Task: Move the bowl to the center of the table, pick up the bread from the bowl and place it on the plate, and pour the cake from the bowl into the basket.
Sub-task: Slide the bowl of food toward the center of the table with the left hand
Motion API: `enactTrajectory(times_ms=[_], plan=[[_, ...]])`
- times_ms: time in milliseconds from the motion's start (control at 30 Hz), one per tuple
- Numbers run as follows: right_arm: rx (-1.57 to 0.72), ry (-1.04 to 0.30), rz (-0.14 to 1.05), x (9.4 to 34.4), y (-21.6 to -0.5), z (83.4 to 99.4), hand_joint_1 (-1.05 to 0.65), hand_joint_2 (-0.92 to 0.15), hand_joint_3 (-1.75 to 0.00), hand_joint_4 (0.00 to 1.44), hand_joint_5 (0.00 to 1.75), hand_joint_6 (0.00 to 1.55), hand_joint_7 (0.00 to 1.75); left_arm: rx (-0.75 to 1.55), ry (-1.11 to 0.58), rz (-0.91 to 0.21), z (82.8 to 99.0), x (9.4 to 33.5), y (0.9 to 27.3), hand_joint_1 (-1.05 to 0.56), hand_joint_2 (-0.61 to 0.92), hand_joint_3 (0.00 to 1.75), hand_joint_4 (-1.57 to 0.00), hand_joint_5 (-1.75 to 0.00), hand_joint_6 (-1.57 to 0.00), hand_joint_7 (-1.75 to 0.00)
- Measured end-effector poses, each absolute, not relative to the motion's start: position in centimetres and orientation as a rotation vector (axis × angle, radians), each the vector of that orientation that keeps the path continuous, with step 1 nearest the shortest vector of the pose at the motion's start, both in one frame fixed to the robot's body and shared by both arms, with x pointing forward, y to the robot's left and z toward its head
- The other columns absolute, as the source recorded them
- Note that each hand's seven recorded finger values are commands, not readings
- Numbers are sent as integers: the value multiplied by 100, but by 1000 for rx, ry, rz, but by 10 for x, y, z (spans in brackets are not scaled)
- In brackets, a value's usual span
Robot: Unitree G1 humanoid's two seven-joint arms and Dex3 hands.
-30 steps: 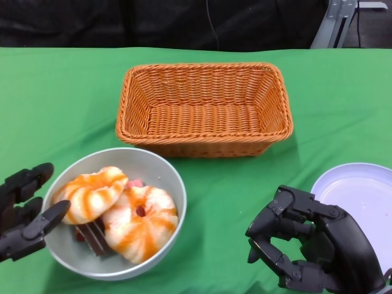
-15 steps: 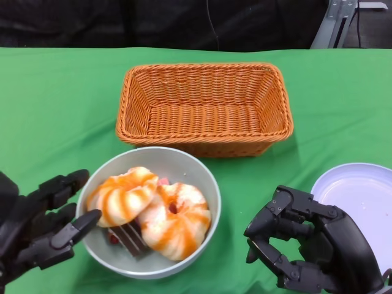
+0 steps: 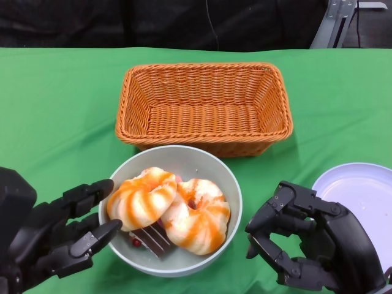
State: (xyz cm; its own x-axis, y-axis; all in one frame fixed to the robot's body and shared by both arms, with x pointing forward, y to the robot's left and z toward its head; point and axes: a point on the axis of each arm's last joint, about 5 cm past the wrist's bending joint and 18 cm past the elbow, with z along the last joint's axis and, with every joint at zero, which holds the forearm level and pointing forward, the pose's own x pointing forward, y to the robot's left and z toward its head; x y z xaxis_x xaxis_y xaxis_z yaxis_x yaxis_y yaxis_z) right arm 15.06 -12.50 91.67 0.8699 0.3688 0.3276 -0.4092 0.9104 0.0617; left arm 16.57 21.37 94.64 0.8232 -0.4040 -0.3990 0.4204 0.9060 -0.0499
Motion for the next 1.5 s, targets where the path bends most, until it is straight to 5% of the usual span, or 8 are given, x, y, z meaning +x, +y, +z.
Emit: enactTrajectory(times_ms=[567,1500], plan=[[128,-346,409,152,-125,919,-26,-75,-52,73,144,66,124,68,411,-511,946,166,210,-61,92,51,-6,-3,0,0],[117,-355,406,154,-122,918,-26,-75,-51,74,144,66,124,98,386,-627,946,163,206,-63,92,50,-4,-1,0,0]])
